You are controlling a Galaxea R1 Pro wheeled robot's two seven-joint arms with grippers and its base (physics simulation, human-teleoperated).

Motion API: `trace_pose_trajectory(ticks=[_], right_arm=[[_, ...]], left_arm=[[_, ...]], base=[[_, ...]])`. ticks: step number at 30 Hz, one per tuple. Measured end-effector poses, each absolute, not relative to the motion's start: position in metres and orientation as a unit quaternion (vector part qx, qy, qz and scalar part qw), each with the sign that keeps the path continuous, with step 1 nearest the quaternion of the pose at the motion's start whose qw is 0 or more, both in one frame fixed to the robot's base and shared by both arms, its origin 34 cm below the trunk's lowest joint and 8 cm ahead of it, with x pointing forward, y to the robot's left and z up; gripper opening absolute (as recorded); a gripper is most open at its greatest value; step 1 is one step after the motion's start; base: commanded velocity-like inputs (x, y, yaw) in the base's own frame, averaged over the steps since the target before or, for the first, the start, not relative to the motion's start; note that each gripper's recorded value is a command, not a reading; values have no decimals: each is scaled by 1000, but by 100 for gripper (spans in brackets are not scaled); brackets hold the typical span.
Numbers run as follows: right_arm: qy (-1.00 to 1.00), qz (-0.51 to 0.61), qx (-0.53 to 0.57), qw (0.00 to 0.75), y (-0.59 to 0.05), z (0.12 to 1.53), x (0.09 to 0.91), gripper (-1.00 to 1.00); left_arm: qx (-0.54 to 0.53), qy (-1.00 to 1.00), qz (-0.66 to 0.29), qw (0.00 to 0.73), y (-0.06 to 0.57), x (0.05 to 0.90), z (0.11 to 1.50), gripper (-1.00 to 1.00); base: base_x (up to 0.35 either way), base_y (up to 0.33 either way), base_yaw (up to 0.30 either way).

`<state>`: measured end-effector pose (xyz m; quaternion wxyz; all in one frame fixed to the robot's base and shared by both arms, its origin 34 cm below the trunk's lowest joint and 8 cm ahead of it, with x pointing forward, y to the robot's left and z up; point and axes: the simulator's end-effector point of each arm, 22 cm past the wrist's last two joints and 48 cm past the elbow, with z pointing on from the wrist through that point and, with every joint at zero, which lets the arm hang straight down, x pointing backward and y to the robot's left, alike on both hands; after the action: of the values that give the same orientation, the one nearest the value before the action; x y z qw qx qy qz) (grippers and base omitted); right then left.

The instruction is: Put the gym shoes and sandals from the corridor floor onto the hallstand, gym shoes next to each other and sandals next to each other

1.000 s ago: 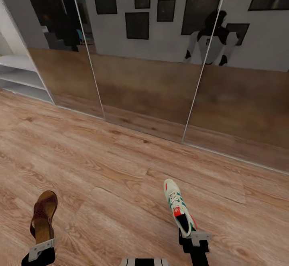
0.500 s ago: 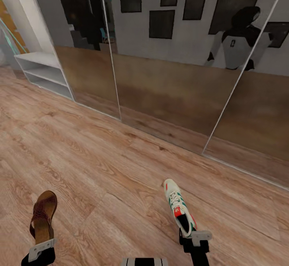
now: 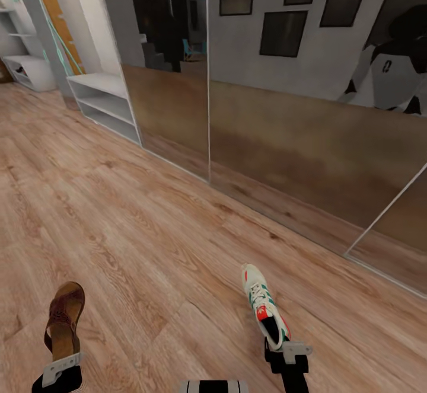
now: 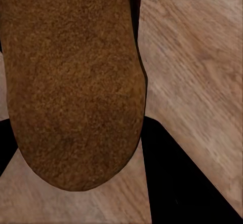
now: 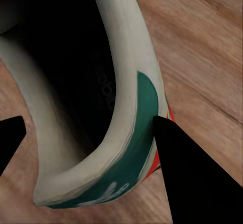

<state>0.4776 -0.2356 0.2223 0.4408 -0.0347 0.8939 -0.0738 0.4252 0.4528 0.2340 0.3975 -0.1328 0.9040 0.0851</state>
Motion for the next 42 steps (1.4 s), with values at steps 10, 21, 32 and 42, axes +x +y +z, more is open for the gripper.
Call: trace_pose_trajectory(ticks=[10,21,32,42], right_arm=[[895,-74,-35,438,-236,220,476,-100],[896,-74,-35,436,-236,218,474,-100],[897,-73,-35,434,-235,216,473,-100],[898,-73,-35,432,-234,215,471,-100]], left_arm=[[-132,905,85,395,453,424,232,-100],[-132,906,86,393,453,422,230,-100],[-132,907,86,390,453,421,229,-100],[-132,908,86,388,453,419,227,-100]], base=[[148,105,278],[94,16,278],[306,97,278],[312,103,278]])
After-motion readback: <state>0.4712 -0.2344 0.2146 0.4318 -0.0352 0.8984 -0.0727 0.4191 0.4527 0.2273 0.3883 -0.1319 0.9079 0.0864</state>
